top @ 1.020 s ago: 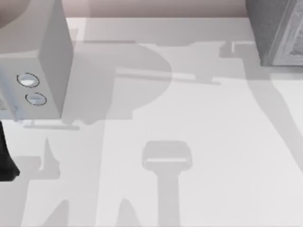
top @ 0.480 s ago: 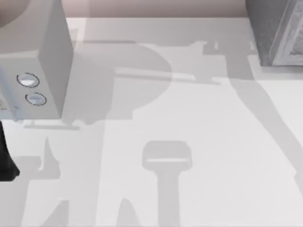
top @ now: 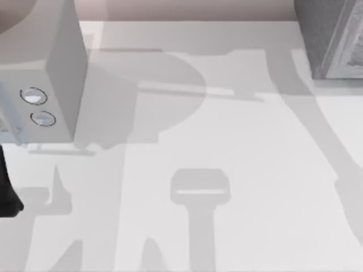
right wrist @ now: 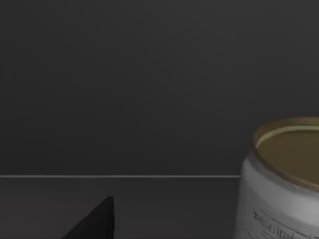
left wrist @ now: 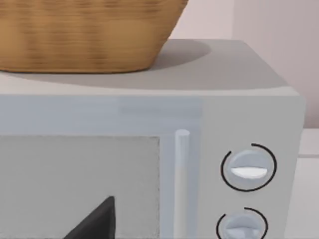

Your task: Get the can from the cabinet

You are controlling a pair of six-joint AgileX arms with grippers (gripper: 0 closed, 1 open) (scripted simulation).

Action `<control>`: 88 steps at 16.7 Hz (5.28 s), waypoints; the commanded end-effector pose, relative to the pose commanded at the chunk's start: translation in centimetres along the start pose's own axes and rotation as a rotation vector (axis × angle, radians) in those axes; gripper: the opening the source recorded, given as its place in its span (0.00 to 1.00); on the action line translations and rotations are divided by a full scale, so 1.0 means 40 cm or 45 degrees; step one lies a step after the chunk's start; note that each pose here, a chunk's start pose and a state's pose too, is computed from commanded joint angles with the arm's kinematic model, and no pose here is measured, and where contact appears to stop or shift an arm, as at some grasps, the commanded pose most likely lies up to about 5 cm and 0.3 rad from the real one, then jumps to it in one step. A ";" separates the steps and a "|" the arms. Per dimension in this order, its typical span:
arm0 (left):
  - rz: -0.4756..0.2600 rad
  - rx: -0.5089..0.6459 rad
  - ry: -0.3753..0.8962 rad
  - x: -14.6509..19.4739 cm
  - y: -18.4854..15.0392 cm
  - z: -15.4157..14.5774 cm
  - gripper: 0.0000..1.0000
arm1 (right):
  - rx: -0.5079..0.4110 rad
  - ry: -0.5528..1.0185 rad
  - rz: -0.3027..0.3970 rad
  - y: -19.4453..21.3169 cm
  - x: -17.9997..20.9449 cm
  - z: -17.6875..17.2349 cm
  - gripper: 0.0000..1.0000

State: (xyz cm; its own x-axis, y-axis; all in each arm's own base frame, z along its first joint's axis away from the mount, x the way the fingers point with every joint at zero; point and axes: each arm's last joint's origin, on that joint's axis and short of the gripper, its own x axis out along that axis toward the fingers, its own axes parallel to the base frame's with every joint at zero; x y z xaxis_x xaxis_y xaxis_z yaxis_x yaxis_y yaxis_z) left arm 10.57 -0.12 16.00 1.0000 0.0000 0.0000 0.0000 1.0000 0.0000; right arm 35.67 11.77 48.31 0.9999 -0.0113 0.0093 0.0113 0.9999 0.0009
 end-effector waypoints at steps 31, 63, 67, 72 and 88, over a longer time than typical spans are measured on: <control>0.000 0.000 0.000 0.000 0.000 0.000 1.00 | 0.010 -0.007 0.003 0.036 -0.190 0.087 0.00; 0.000 0.000 0.000 0.000 0.000 0.000 1.00 | -0.010 0.097 0.009 -0.286 -0.624 -0.687 0.00; 0.000 0.000 0.000 0.000 0.000 0.000 1.00 | -0.001 0.027 0.013 -0.303 -0.631 -0.788 0.00; 0.000 0.000 0.000 0.000 0.000 0.000 1.00 | -0.001 0.012 0.014 -0.305 -0.632 -0.802 0.00; 0.000 0.000 0.000 0.000 0.000 0.000 1.00 | 0.011 -0.059 0.388 -0.379 -0.403 -0.580 0.00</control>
State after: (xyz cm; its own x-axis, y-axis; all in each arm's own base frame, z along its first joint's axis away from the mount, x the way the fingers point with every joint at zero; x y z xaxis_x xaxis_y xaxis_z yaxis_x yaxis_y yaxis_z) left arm 10.57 -0.12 16.00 1.0000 0.0000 0.0000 0.0000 1.0000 0.0000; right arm 19.58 -3.18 24.94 0.9557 0.2889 0.0563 -0.2893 0.9572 -0.0008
